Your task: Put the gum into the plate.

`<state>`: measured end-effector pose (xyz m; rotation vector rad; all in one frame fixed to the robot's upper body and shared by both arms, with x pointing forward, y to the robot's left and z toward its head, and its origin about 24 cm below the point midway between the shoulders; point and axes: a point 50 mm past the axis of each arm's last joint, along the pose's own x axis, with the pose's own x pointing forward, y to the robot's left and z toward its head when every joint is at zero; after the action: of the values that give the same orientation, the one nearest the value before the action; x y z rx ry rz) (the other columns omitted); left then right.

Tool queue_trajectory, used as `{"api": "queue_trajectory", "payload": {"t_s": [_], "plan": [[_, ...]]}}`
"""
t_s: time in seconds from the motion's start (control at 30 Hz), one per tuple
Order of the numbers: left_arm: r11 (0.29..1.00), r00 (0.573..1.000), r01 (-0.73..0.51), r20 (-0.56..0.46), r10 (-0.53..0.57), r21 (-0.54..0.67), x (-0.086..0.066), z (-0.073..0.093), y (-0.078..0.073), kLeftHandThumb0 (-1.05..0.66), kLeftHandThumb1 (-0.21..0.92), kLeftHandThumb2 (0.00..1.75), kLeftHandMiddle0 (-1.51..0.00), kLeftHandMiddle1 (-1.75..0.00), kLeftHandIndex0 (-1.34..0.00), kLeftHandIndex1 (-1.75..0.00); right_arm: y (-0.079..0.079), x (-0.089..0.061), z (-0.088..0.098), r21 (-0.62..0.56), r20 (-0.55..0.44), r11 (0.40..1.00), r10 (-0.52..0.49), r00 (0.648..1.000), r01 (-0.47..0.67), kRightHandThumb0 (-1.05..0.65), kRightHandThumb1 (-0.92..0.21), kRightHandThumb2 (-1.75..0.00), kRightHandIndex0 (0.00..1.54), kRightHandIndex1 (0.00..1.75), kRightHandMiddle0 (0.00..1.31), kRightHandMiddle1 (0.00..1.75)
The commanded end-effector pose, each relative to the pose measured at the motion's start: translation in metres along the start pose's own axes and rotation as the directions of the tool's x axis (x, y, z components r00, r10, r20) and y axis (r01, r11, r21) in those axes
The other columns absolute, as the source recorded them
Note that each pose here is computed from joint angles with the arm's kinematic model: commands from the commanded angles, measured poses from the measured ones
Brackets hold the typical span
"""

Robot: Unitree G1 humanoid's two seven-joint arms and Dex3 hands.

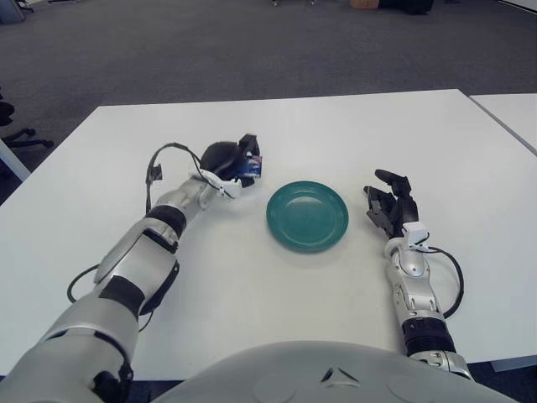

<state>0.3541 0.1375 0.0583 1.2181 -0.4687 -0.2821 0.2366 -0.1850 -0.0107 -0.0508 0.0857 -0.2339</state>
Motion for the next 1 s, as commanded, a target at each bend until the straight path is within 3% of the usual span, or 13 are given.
{"api": "queue_trajectory", "payload": {"t_s": [0.0, 0.47, 0.67, 0.97], "plan": [[0.997, 0.997, -0.080, 0.024, 0.080, -0.003, 0.009, 0.000, 0.020, -0.46, 0.38, 1.24, -1.17, -1.75, -0.56, -1.75, 0.001, -0.016, -0.032, -0.013, -0.172, 1.000, -0.009, 0.985, 0.007, -0.43, -0.85, -0.68, 0.37, 0.69, 0.11, 1.04], [0.991, 0.989, -0.120, 0.084, 0.125, -0.061, 0.010, 0.009, 0.029, -0.46, 0.35, 1.27, -1.18, -1.75, -0.58, -1.75, 0.001, -0.019, -0.033, -0.005, -0.177, 1.000, -0.019, 0.984, 0.019, -0.45, -0.85, -0.69, 0.36, 0.68, 0.12, 1.03], [0.988, 0.984, -0.119, 0.122, 0.131, -0.104, 0.016, 0.034, 0.021, -0.47, 0.33, 1.30, -1.17, -1.75, -0.60, -1.75, 0.001, -0.020, -0.033, 0.005, -0.170, 1.000, -0.017, 0.985, 0.019, -0.45, -0.86, -0.67, 0.36, 0.66, 0.10, 1.03], [0.984, 0.980, -0.008, 0.195, 0.043, -0.176, 0.007, 0.065, 0.006, -0.47, 0.32, 1.31, -1.19, -1.75, -0.61, -1.75, 0.003, -0.021, -0.032, 0.016, -0.160, 1.000, -0.024, 0.987, 0.027, -0.42, -0.86, -0.68, 0.39, 0.65, 0.10, 1.02]]}}
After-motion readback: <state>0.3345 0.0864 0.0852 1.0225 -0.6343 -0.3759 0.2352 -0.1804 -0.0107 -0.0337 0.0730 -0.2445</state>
